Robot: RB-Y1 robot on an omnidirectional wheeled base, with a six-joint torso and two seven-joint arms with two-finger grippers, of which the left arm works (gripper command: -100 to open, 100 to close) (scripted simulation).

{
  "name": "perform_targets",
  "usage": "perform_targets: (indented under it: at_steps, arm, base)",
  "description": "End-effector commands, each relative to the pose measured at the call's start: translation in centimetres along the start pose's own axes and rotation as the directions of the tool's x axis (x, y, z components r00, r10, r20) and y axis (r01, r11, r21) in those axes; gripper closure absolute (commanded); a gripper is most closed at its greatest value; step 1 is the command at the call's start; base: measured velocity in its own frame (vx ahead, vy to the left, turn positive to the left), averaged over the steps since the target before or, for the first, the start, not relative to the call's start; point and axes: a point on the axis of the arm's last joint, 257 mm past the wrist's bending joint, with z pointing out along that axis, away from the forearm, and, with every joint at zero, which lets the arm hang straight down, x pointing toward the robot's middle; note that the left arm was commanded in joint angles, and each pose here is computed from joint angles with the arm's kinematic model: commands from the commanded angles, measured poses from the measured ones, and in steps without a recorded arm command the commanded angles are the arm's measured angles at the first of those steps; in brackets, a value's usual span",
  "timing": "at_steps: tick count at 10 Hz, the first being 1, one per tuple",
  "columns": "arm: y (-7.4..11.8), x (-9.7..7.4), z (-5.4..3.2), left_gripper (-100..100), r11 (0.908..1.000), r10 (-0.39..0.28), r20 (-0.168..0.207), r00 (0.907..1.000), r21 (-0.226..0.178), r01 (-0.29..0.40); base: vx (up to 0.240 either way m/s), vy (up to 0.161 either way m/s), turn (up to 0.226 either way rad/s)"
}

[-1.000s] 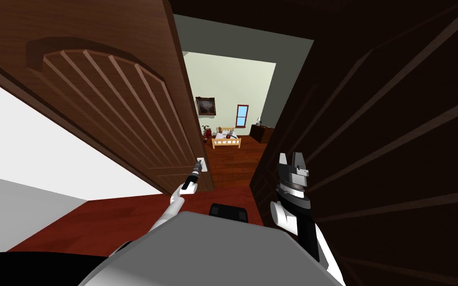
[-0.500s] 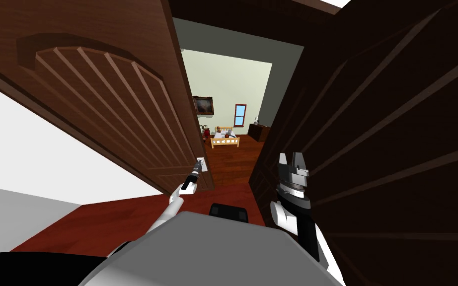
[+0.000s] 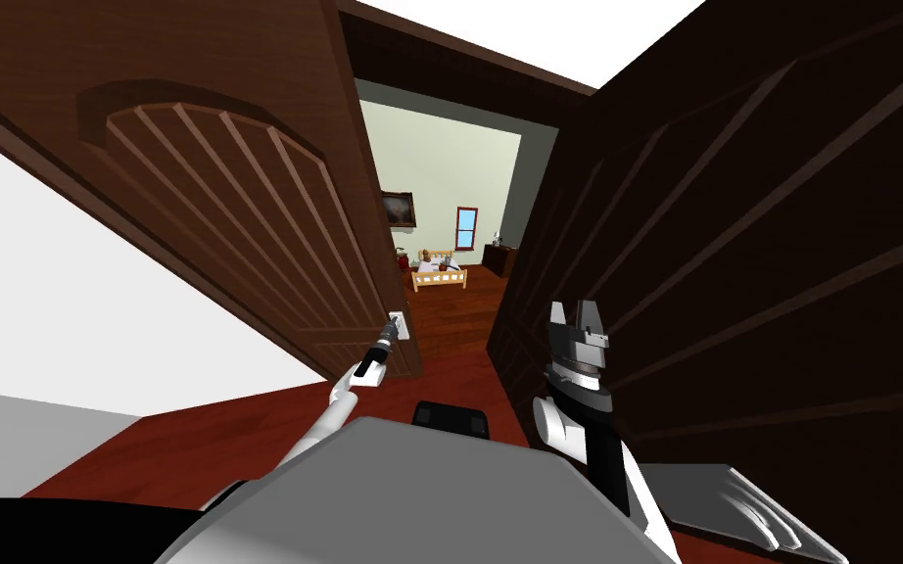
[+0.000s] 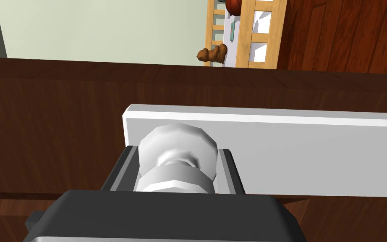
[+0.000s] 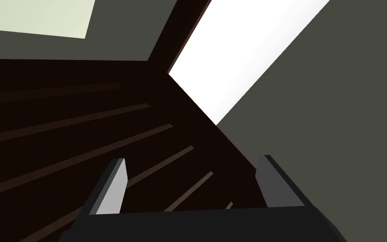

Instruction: Pull the door open

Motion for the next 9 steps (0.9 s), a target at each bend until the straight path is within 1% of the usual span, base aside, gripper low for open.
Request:
perform_targets:
  at_steps: [1,3,4,5,9]
  arm:
    - [-0.1,0.0,-0.26,100,1.0000,0.000,-0.015,0.9999,0.001,0.000]
    - [-0.1,0.1,-0.48,100,1.0000,-0.001,-0.030,0.9995,0.000,0.001]
    - [0.0,0.3,-0.42,100,1.0000,-0.002,-0.029,0.9996,-0.002,0.002]
    - [0.2,0.5,-0.98,100,1.0000,-0.002,-0.046,0.9989,-0.005,0.002]
    - [0.0,0.6,-2.16,100,1.0000,0.001,-0.086,0.9963,-0.001,-0.001]
  base:
    - [-0.245,0.085,-0.159]
    - [-0.209,0.069,-0.126]
    - [-0.106,0.026,-0.041]
    - [-0.149,0.046,-0.116]
    - [-0.218,0.081,-0.130]
